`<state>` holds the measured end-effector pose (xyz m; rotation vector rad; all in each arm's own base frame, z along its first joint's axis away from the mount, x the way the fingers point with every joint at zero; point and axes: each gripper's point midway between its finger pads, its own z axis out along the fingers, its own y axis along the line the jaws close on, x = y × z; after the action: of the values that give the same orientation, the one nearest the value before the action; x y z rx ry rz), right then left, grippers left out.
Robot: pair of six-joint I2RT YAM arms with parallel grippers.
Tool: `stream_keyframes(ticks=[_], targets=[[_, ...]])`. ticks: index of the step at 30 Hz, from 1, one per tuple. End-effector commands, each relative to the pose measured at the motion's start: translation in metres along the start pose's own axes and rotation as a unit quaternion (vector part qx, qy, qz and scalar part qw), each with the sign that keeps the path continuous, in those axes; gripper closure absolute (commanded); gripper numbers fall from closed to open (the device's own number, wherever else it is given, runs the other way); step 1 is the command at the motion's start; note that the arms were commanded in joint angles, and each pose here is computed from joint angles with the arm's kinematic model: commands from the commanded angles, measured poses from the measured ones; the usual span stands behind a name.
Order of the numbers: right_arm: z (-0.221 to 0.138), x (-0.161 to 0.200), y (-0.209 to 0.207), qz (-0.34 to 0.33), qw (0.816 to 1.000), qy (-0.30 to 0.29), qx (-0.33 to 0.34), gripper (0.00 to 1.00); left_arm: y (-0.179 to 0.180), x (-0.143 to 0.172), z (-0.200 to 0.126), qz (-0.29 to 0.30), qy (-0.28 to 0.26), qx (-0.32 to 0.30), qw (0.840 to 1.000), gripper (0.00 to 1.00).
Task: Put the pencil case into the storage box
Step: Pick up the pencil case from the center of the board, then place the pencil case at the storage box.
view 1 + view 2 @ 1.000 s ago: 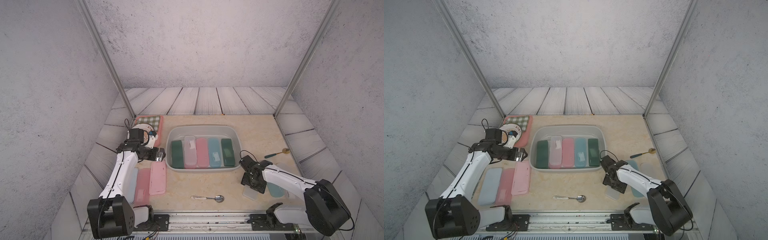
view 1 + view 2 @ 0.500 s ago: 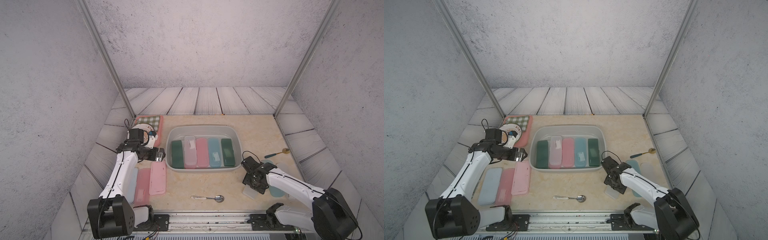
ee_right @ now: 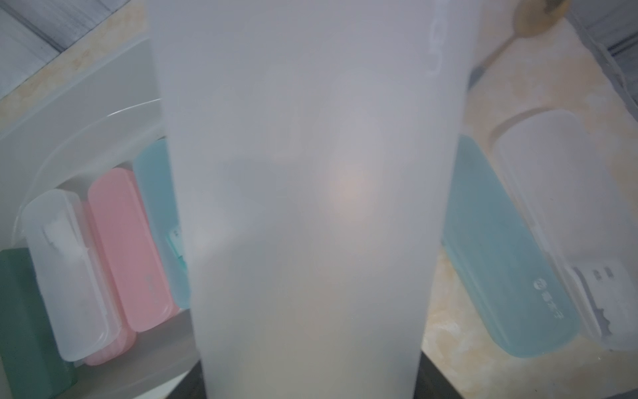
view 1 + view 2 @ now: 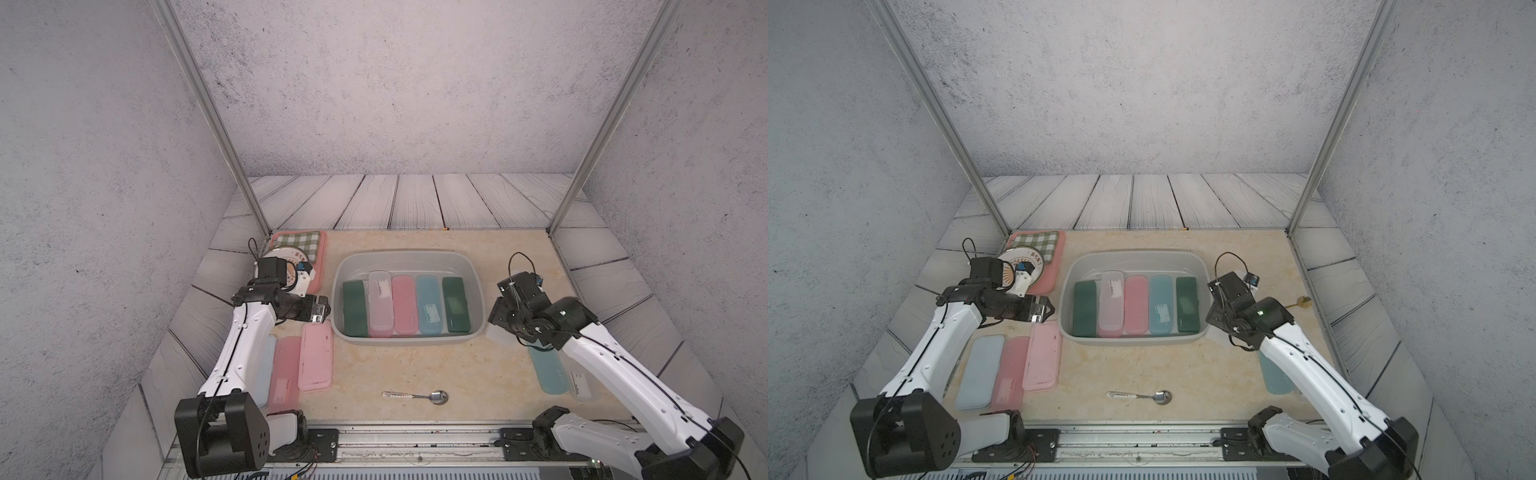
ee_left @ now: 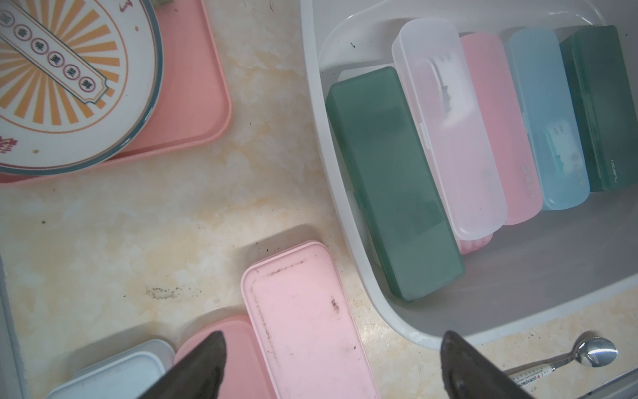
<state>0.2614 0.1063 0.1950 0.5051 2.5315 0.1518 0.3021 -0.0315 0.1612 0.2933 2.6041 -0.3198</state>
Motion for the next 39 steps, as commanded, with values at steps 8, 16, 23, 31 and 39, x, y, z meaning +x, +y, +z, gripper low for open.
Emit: stream_keyframes(ticks=[8,16,23,31,39], targets=[[0.076,0.031,0.159,-0.155,0.986,0.057,-0.035,0.41,0.004,0.003,0.000,-0.002,0.000,-0.008,1.000,0.03],[0.133,0.061,0.200,-0.195,0.976,0.098,-0.009,0.40,0.004,0.002,-0.003,0.000,-0.004,-0.010,1.000,0.03],[0.161,0.077,0.205,-0.205,0.971,0.121,-0.002,0.38,0.003,0.002,-0.003,0.000,-0.005,-0.006,1.000,0.03],[0.179,0.090,0.211,-0.219,0.966,0.140,-0.005,0.36,0.003,0.003,-0.002,-0.001,-0.003,-0.007,1.000,0.03],[0.177,0.092,0.214,-0.226,0.963,0.148,-0.015,0.26,0.004,0.003,-0.001,-0.001,-0.001,-0.008,1.000,0.03]])
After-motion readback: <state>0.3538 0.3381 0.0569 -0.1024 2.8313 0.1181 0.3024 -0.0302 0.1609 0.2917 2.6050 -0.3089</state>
